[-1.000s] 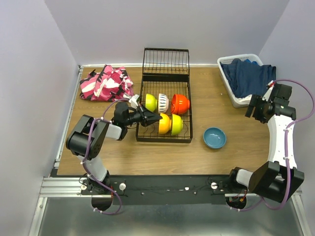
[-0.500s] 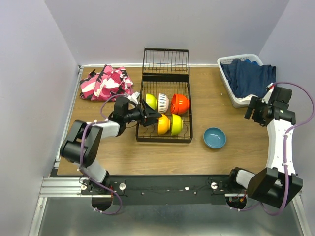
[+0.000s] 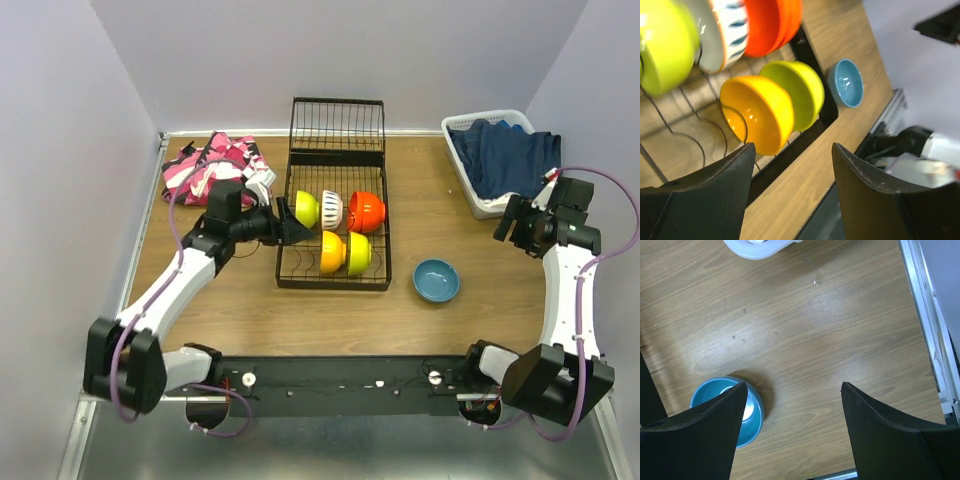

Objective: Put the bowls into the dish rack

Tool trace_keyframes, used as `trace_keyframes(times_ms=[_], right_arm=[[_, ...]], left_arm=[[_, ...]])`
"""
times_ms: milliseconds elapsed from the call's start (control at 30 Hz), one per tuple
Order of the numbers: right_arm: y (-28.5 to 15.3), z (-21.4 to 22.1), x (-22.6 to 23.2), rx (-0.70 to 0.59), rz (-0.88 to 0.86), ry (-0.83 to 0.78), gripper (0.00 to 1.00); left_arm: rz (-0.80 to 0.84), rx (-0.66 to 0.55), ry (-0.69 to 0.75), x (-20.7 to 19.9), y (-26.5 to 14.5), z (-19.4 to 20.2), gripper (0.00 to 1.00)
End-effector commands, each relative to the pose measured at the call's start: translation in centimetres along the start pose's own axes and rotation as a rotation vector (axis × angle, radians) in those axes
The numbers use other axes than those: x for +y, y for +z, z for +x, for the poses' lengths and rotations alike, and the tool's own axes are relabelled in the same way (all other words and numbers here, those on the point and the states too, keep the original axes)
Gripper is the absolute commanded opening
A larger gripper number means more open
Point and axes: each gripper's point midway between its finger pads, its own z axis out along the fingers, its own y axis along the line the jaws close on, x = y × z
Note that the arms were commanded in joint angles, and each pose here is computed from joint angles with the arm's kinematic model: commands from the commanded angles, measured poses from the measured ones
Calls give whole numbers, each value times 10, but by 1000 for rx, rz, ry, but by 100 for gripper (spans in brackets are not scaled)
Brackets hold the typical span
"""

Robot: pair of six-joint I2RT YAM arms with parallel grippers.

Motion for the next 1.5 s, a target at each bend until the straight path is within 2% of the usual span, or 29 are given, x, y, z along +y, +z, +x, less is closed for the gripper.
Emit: trace_keyframes(times_ms=[0,33,67,133,167,200,233,267,300,333,367,400,433,533,700,833,1167,1467], right_arm=[[-8,-15,7,-66,-39,33,84],[-9,-17,8,-72,-41,35,84],[-10,-18,9,-81,-43,38,84],[-12,-21,9,-96,-44,43,84],[-14,-23,9,-106,-44,41,84],[-17,-25,10,-117,-45,42,84],[-18,-26,9,-125,-42,41,84],[-21,-28,10,-132,-43,42,84],[-26,-32,8,-156,-30,40,84],[-29,-33,7,-169,-25,41,84],[-31,-35,7,-180,-21,46,84],[-34,-37,5,-195,-10,50,84],[-38,-38,4,-213,-5,56,85],[-46,-38,2,-236,-6,84,85],[-50,-33,2,-233,-15,114,85],[-43,-25,4,-196,-28,115,85],[-20,-30,14,-135,-71,82,85],[-11,-37,25,-130,-94,51,86]], left_arm=[[128,-57,532,-65,-24,-17,72],[163,-41,596,-77,-19,-16,72],[267,-38,763,-115,-17,-17,72],[353,32,859,-131,-2,-6,72],[412,23,928,-155,-2,-12,72],[482,68,1026,-166,3,4,72],[504,119,1065,-166,18,14,72],[525,113,1133,-181,21,8,72],[524,161,1238,-174,28,17,72],[566,240,1281,-176,44,41,72],[583,241,1352,-187,49,39,72],[594,316,1376,-182,52,54,71],[633,373,1459,-178,68,72,71],[690,454,1551,-175,91,96,70],[762,532,1632,-173,124,134,67],[750,621,1616,-157,161,161,63],[663,629,1608,-142,228,181,50],[624,662,1632,-122,260,191,42]])
